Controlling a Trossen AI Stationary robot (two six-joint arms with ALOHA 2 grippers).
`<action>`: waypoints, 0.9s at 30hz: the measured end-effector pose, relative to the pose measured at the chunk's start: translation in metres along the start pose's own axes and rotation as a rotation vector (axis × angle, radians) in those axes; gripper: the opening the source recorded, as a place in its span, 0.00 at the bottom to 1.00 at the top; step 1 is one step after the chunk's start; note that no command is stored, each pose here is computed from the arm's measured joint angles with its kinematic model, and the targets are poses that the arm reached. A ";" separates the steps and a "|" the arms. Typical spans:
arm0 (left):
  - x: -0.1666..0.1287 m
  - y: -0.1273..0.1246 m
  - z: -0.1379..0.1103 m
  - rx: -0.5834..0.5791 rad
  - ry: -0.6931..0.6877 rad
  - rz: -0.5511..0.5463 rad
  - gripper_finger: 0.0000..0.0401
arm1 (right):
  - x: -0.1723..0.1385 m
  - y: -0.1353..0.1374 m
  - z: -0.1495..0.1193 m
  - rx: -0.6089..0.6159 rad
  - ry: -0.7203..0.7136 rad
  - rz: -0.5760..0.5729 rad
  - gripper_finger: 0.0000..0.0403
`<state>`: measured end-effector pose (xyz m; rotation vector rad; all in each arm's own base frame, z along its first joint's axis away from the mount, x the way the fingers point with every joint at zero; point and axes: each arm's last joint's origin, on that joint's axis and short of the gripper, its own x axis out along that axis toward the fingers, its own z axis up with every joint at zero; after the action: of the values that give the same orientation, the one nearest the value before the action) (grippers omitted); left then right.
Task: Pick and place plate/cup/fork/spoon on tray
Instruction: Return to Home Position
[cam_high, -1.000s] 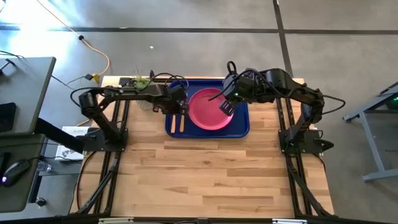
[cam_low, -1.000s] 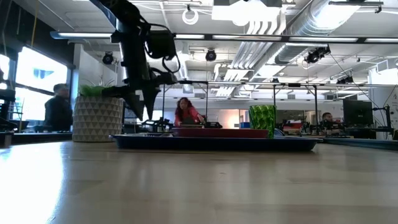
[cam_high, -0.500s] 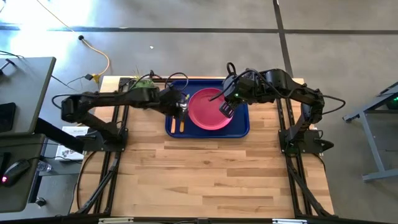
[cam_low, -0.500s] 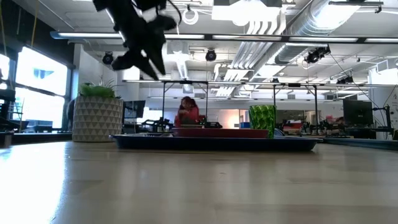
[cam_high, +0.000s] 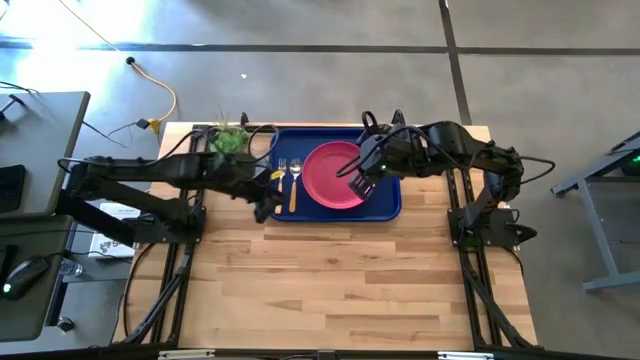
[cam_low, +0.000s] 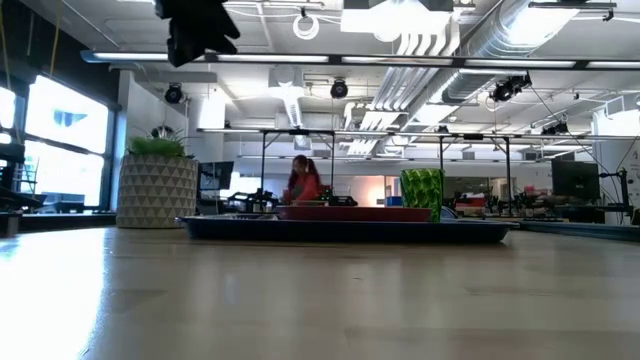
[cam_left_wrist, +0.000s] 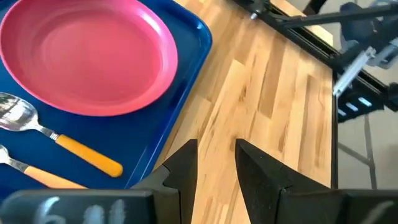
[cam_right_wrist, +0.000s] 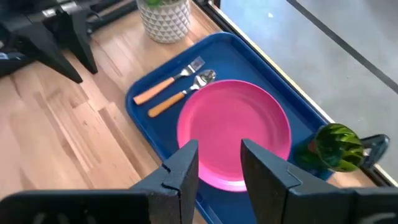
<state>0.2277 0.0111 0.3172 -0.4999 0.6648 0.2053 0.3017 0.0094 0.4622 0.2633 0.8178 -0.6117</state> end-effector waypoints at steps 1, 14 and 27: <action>-0.002 0.001 -0.005 0.009 -0.007 -0.010 0.25 | 0.000 0.001 0.000 0.006 -0.006 0.006 0.28; -0.012 0.036 -0.086 0.180 -0.197 -0.154 0.25 | -0.006 0.017 0.020 0.062 -0.212 0.148 0.28; -0.007 0.069 -0.143 0.118 -0.307 -0.221 0.25 | -0.009 0.022 0.031 0.027 -0.321 0.200 0.28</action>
<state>0.1225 -0.0019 0.1995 -0.4137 0.3165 0.0324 0.3286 0.0169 0.4896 0.2595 0.4680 -0.4615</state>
